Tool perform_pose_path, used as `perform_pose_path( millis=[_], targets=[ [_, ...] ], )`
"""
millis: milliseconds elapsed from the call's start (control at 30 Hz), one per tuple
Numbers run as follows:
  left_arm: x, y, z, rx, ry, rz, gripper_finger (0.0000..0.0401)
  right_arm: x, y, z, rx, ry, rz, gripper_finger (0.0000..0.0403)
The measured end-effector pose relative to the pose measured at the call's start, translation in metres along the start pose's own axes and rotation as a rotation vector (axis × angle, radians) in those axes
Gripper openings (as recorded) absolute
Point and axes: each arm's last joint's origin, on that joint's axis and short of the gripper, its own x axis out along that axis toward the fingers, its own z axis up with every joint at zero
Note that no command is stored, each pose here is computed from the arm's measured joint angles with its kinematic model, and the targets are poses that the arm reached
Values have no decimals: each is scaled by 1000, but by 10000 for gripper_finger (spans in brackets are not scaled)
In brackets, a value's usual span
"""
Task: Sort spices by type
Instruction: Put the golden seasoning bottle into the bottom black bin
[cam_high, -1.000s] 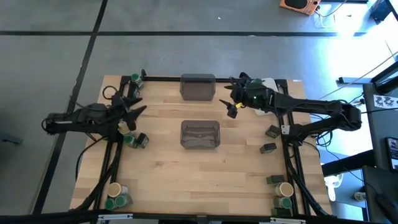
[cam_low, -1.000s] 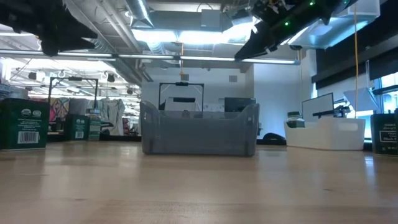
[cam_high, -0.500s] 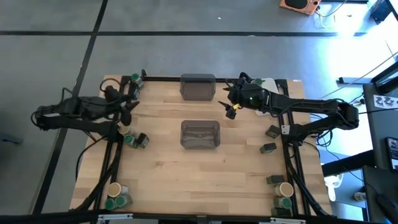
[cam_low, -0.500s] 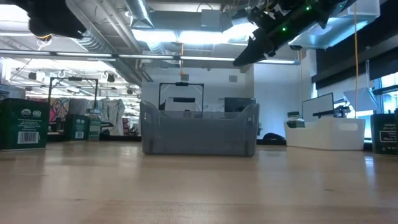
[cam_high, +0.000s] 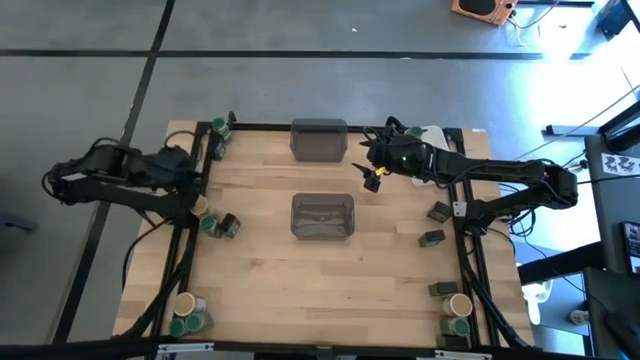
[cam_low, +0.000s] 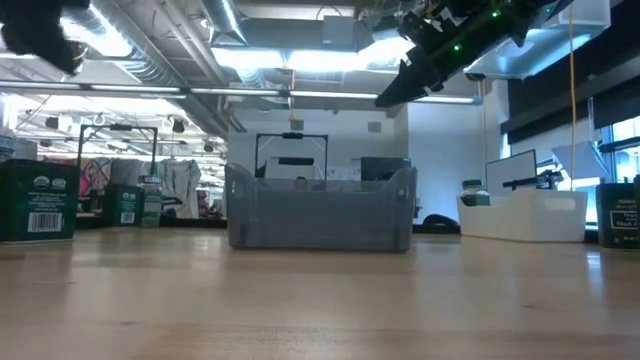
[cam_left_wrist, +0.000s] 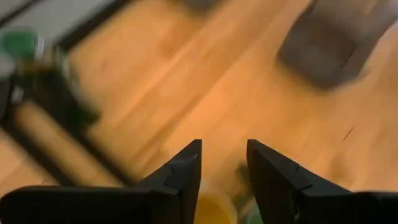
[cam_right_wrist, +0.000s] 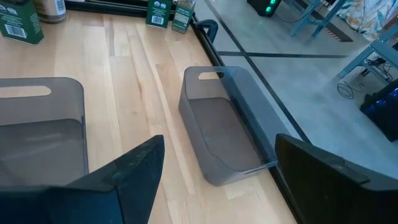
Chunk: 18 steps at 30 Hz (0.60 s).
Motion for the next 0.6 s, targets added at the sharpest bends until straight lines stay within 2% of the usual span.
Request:
perform_pose_path(
  millis=[100, 267, 600],
  targets=[
    [4, 0, -4, -1, 116, 68, 103, 0, 0, 0, 0, 1, 0, 305],
    [7, -6, -2, -4, 176, 10, 78, 0, 0, 0, 0, 1, 0, 305],
    [40, -11, -19, 28, 366, 14, 37, 0, 0, 0, 0, 1, 0, 305]
  ],
)
